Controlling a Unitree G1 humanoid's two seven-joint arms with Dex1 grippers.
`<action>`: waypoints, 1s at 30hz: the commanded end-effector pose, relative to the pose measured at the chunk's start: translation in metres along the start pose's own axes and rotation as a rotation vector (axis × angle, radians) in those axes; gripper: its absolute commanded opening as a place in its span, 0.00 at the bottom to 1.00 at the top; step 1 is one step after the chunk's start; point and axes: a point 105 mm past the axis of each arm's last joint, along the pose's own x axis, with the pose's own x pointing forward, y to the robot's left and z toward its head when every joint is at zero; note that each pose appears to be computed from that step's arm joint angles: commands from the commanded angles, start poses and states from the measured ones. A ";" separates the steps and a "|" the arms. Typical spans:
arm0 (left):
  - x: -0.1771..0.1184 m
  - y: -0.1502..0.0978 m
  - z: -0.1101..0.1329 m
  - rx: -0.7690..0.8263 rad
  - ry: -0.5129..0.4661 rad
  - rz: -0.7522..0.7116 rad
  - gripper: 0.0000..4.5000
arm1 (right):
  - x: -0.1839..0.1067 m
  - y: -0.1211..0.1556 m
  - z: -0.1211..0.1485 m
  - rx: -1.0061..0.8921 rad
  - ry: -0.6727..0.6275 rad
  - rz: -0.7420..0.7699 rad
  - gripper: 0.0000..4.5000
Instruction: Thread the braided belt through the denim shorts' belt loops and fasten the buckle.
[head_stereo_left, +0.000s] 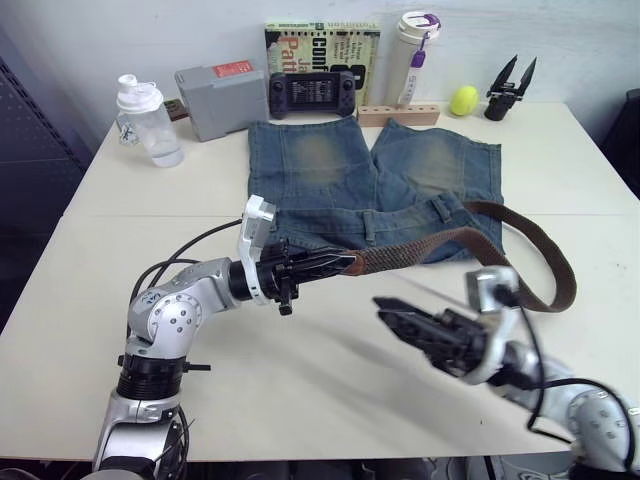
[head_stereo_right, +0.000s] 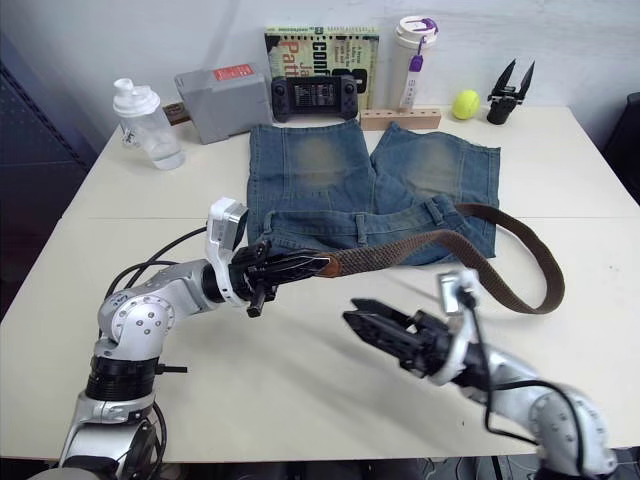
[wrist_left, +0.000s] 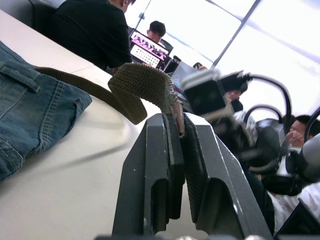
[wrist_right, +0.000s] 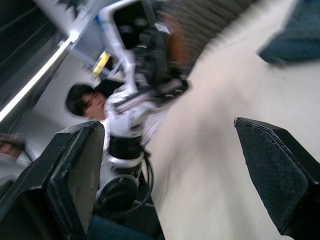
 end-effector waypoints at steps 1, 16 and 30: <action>0.003 -0.011 0.009 -0.005 -0.042 -0.022 0.00 | 0.008 0.004 0.041 0.037 -0.286 0.010 0.99; 0.000 -0.002 0.014 -0.030 -0.066 0.022 0.00 | 0.004 0.002 0.061 0.064 -0.435 0.000 0.84; 0.004 0.003 0.001 -0.013 0.010 0.070 0.16 | 0.005 0.003 0.058 0.057 -0.431 -0.001 0.00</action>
